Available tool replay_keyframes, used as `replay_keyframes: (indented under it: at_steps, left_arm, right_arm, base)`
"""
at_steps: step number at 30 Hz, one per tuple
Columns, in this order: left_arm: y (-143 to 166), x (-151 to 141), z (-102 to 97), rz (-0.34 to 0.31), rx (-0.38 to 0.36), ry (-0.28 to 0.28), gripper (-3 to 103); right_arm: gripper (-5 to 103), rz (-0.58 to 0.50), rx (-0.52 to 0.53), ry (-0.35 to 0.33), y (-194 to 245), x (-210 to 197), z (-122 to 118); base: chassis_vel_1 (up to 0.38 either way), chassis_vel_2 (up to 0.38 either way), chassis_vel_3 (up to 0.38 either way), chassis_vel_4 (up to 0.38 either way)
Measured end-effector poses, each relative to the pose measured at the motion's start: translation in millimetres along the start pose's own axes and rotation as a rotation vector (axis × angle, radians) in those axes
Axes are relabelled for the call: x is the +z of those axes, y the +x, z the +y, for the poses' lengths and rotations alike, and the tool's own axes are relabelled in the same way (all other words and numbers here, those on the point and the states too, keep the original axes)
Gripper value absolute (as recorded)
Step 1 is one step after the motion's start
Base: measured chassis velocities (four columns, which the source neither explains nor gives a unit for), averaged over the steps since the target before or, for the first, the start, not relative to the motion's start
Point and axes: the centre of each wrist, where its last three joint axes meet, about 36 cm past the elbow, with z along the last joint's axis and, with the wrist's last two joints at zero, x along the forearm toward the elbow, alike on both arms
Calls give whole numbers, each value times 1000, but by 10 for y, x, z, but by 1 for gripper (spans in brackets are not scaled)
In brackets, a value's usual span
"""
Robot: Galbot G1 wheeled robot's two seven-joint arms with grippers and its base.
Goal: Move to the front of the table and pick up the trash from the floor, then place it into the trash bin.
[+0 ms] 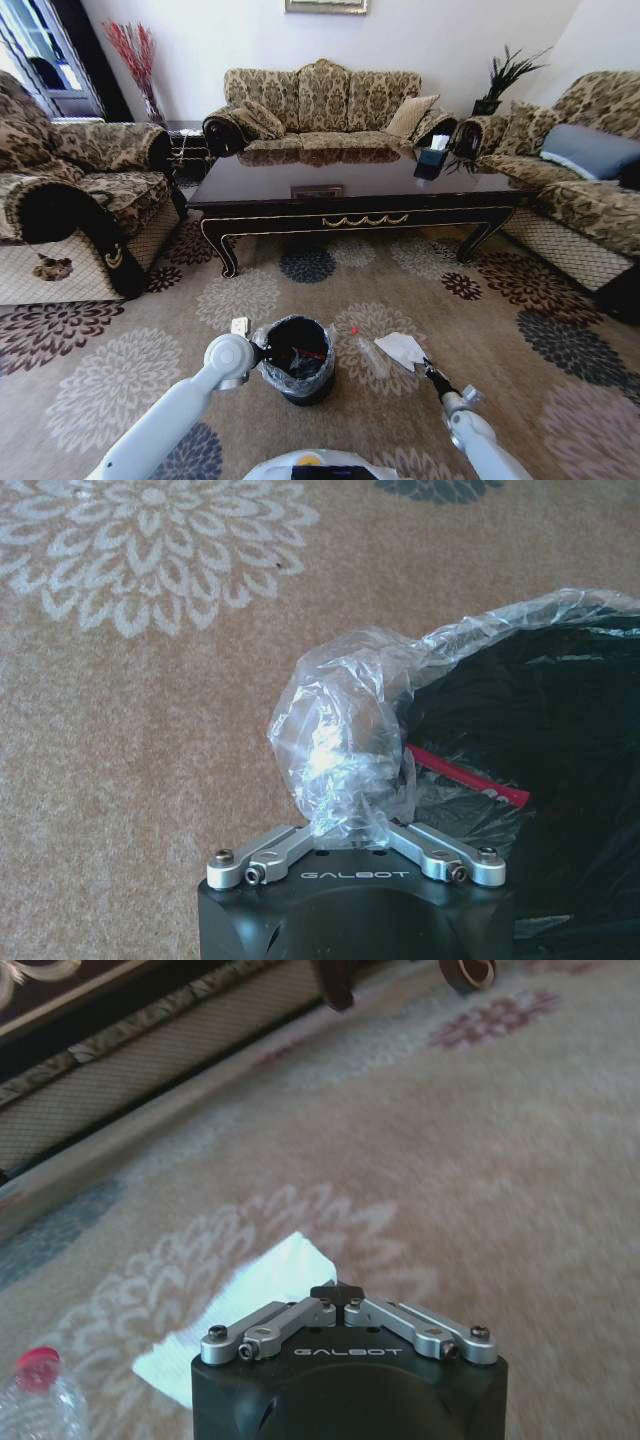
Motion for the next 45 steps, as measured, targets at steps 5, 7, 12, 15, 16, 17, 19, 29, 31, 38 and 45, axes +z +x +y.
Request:
replay_keyframes:
  at_steps: [5, 7, 12, 15, 16, 17, 19, 29, 31, 38, 45]
  left_arm:
    - [-13, 7, -24, 3, 4, -2, 0]
    - [-24, 12, -36, 4, 4, -4, 0]
    - [-58, 31, -74, 7, 5, -5, 0]
    - [-57, 33, -77, 6, 4, -6, 0]
    - [-52, 43, -78, 5, 4, -7, 0]
    - [-45, 46, -77, 4, 5, -6, 0]
    - [-42, 44, -76, 1, 4, -5, 0]
    - [-66, 63, -127, -2, 6, -6, 0]
    - [-75, 63, -136, -1, 6, -7, 0]
    - [-132, 46, -220, 0, 7, -17, 0]
    - [-125, -21, -332, -5, 19, -37, 0]
  right_arm:
    - [0, -41, -54, 135, 21, -243, -38]
    - [0, -57, -113, 289, 53, -376, -89]
    - [0, -124, -301, 605, 126, -843, 56]
    - [0, -153, -329, 638, 134, -981, 162]
    - [0, -177, -360, 663, 131, -1090, 269]
    - [0, -195, -380, 677, 131, -1165, 350]
    - [0, -215, -403, 691, 142, -1250, 453]
    - [0, -371, -555, 797, 401, -1907, 1260]
    - [0, -389, -576, 804, 461, -1973, 1374]
    - [0, -470, -686, 799, 803, -2223, 2029]
    - [0, -510, -803, 784, 1148, -2246, 2529]
  base:
    - [0, 0, 0, 0]
    - [0, 0, 0, 0]
    - [0, 0, 0, 0]
    - [0, 0, 0, 0]
    - [0, 0, 0, 0]
    - [0, 0, 0, 0]
    - [0, 0, 0, 0]
    - [0, 0, 0, 0]
    - [0, 0, 0, 0]
    - [0, 0, 0, 0]
    - [0, 0, 0, 0]
